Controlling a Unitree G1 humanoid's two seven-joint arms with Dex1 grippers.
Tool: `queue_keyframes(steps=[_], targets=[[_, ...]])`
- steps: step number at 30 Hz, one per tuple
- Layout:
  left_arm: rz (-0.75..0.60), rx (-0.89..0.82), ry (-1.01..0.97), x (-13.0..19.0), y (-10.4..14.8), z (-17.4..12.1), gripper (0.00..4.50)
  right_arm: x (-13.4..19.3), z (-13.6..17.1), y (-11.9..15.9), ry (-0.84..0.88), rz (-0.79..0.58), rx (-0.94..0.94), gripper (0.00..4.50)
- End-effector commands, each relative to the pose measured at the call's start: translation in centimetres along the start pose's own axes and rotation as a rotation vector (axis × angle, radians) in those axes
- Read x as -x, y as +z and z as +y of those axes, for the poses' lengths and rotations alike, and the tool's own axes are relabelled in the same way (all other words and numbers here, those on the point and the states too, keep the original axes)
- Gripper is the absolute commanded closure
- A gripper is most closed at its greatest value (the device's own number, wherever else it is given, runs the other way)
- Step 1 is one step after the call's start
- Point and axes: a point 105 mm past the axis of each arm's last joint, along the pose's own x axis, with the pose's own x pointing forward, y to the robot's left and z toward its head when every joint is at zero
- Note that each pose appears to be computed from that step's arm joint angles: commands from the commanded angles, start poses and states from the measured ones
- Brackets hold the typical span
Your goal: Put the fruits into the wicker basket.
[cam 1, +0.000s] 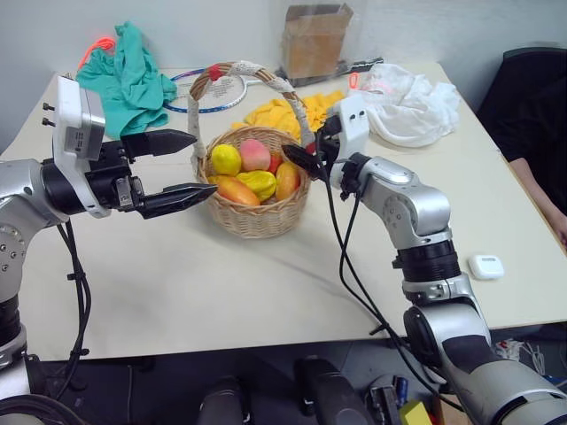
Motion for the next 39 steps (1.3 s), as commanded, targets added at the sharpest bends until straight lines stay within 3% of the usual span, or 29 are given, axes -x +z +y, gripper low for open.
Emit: queue_keyframes(steps=[1,7,12,16,18,20,28,34,39], targets=[[-0.025,-0.040,-0.005,0.0,0.9,0.1,0.00,0.9,0.3,1.9,0.018,-0.078,0.055,2.49],[-0.054,-0.035,-0.041,-0.8,1.0,0.0,0.00,5.0,-0.7,3.9,0.028,-0.135,0.128,4.26],[-0.066,-0.039,-0.076,-1.7,1.0,0.3,0.00,11.4,-5.7,7.2,-0.133,-0.161,0.176,4.26],[-0.073,-0.039,-0.095,-2.1,1.0,0.5,0.00,15.0,-8.2,7.9,-0.229,-0.128,0.226,4.26],[-0.085,-0.036,-0.113,-2.5,0.9,0.7,0.00,18.9,-11.3,7.8,-0.383,-0.061,0.296,4.26],[-0.089,-0.035,-0.126,-2.9,0.8,0.9,0.00,20.7,-12.7,7.2,-0.462,-0.028,0.301,4.26],[-0.104,-0.025,-0.159,-3.7,0.5,1.1,0.00,24.2,-15.3,3.8,-0.612,-0.013,0.257,4.26],[-0.105,-0.018,-0.181,-4.3,0.4,1.1,0.00,26.6,-15.1,2.5,-0.603,0.005,0.193,2.30],[-0.101,-0.012,-0.202,-4.7,0.3,1.0,0.00,30.1,-13.6,3.0,-0.517,0.099,0.204,0.63]])
